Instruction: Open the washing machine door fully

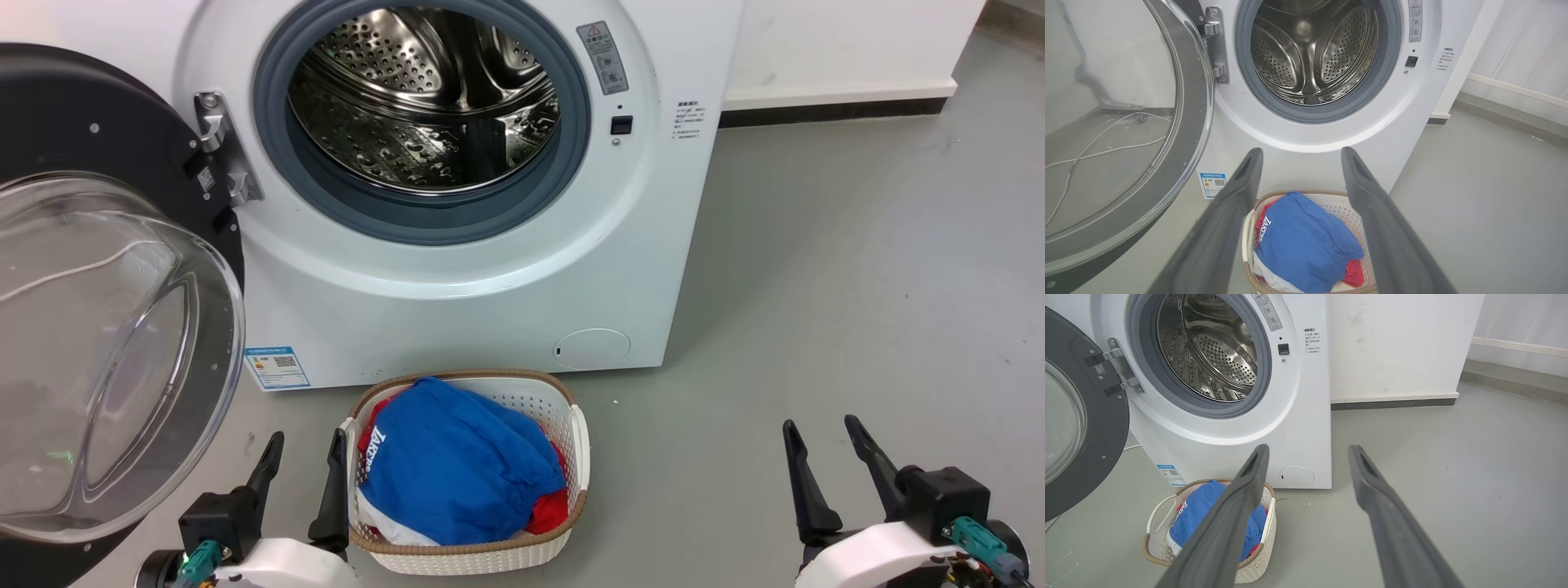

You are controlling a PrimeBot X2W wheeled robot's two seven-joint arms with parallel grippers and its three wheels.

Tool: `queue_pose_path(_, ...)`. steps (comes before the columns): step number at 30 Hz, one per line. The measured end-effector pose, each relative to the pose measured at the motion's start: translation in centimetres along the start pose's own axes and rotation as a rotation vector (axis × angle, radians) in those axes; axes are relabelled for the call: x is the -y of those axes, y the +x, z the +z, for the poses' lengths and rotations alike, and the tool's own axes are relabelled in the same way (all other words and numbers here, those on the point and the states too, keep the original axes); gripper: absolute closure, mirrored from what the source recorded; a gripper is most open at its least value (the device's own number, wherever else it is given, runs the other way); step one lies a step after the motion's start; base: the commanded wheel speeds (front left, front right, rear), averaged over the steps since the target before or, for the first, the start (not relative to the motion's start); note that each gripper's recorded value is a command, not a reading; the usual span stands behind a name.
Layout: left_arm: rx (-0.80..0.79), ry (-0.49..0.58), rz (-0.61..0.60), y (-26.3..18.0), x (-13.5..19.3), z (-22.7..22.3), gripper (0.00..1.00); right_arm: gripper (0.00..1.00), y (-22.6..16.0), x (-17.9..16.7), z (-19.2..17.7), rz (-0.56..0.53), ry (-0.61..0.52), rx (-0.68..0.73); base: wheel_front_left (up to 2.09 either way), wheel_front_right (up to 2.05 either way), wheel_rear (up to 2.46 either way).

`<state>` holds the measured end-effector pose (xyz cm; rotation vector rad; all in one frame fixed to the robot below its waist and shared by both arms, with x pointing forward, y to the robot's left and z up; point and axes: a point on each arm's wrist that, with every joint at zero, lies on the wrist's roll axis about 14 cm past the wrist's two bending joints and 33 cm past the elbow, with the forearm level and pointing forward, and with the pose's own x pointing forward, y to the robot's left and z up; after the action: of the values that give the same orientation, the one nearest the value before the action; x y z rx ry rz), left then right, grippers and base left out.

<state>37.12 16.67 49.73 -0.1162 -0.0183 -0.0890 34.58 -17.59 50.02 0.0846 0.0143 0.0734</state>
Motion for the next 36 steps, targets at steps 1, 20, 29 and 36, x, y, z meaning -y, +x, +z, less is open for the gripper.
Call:
queue_pose_path(1,-0.008,-0.007,-0.001,0.0,0.1,-0.3,0.00,0.00,-0.1,0.1,0.0,-0.003,0.000,0.000,0.00,0.00,0.00)
queue_pose_path(20,-0.021,-0.005,0.020,0.3,-0.4,-0.8,0.00,0.00,0.1,-0.3,0.4,0.009,-0.009,0.013,0.00,0.00,0.00)
queue_pose_path(29,-0.092,-0.025,0.038,-0.8,-0.5,-3.0,1.00,1.00,-0.8,-0.2,-1.6,0.002,0.008,-0.050,0.00,0.00,0.00)
queue_pose_path(36,-0.130,-0.189,0.090,-0.9,-1.4,-3.6,1.00,1.00,-0.7,0.2,-1.8,-0.024,0.187,-0.052,0.00,0.00,0.00)
